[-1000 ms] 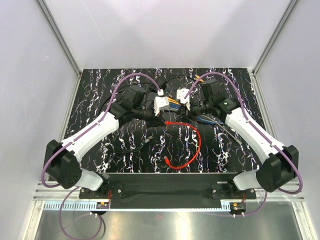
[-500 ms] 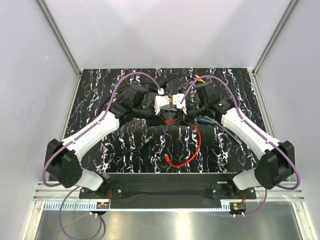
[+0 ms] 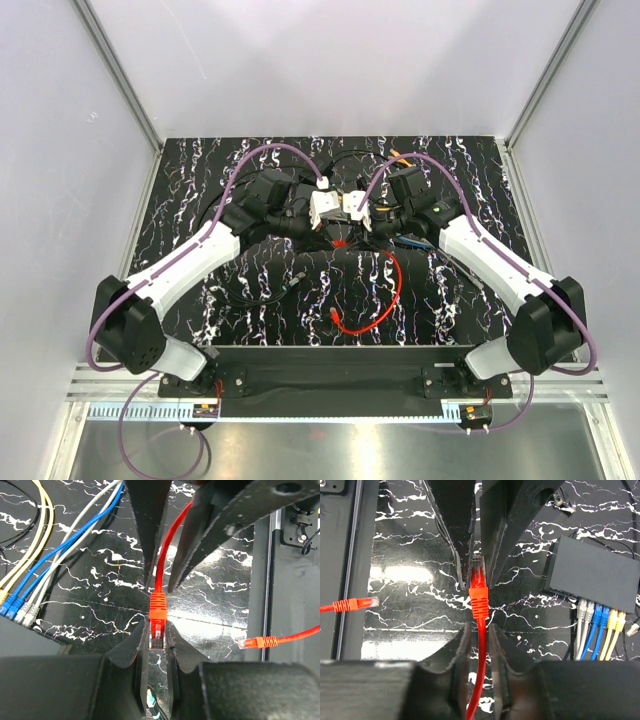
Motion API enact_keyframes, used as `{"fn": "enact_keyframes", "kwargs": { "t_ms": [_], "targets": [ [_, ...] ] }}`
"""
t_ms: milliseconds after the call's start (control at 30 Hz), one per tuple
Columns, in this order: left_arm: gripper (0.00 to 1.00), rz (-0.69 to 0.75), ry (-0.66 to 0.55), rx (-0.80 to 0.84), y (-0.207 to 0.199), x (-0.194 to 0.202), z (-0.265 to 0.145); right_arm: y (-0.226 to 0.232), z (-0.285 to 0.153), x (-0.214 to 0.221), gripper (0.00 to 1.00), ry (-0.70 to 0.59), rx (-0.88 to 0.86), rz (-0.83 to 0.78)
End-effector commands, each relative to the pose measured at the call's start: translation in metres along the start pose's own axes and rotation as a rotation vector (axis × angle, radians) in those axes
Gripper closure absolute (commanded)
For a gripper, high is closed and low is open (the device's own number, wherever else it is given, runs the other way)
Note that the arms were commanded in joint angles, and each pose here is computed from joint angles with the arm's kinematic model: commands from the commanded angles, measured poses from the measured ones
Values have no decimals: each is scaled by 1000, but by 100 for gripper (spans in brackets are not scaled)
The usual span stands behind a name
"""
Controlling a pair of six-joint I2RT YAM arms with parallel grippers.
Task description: Insert the plug into the switch port
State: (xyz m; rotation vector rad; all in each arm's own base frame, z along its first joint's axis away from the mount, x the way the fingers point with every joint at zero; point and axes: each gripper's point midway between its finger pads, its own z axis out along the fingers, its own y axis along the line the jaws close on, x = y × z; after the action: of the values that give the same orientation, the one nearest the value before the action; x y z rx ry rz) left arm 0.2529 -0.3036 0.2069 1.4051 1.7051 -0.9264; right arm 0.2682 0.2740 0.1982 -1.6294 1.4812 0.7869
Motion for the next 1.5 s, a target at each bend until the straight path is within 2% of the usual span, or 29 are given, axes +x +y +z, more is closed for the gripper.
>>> {"fn": "enact_keyframes", "kwargs": {
  "t_ms": [0,100,133,233,267,300,433,500,533,600,733,1000,1033,1267,1467],
  "targets": [
    [100,68,-85,4,5,-34,-2,-4,4,-9,75,-22,5,-49],
    [100,65,-85,5,5,-34,-1,-6,4,-11,88,-25,8,-48],
    [98,58,-85,7,5,-33,0,-7,5,-10,100,-23,11,-44],
    [79,14,-95,-1,6,-33,1,-12,6,-8,100,-17,43,-15],
    [70,-3,-103,-5,7,-35,0,-16,6,-7,100,-17,63,-12],
    [55,-62,-132,-31,15,-39,-6,-20,6,0,100,12,95,0],
    [43,-242,-218,-165,62,-40,-35,-39,3,40,100,111,198,104],
    [41,-310,-232,-306,99,-34,-53,-46,4,61,100,180,229,153],
    [40,-346,-209,-342,112,-24,-51,-52,9,83,100,252,252,208],
    [40,-424,-172,-413,134,-14,-55,-60,13,97,100,302,276,246],
    [40,-562,-116,-456,165,12,-45,-77,25,135,100,403,346,342],
    [41,-833,-80,-522,224,66,-33,-111,49,152,100,393,418,359],
    [41,-822,-94,-526,232,60,-35,-111,53,157,100,396,414,368],
    [42,-828,-41,-563,264,89,-27,-129,65,144,100,322,433,327],
    [42,-854,-5,-544,274,110,-13,-139,73,142,100,311,403,253]
  ]
}}
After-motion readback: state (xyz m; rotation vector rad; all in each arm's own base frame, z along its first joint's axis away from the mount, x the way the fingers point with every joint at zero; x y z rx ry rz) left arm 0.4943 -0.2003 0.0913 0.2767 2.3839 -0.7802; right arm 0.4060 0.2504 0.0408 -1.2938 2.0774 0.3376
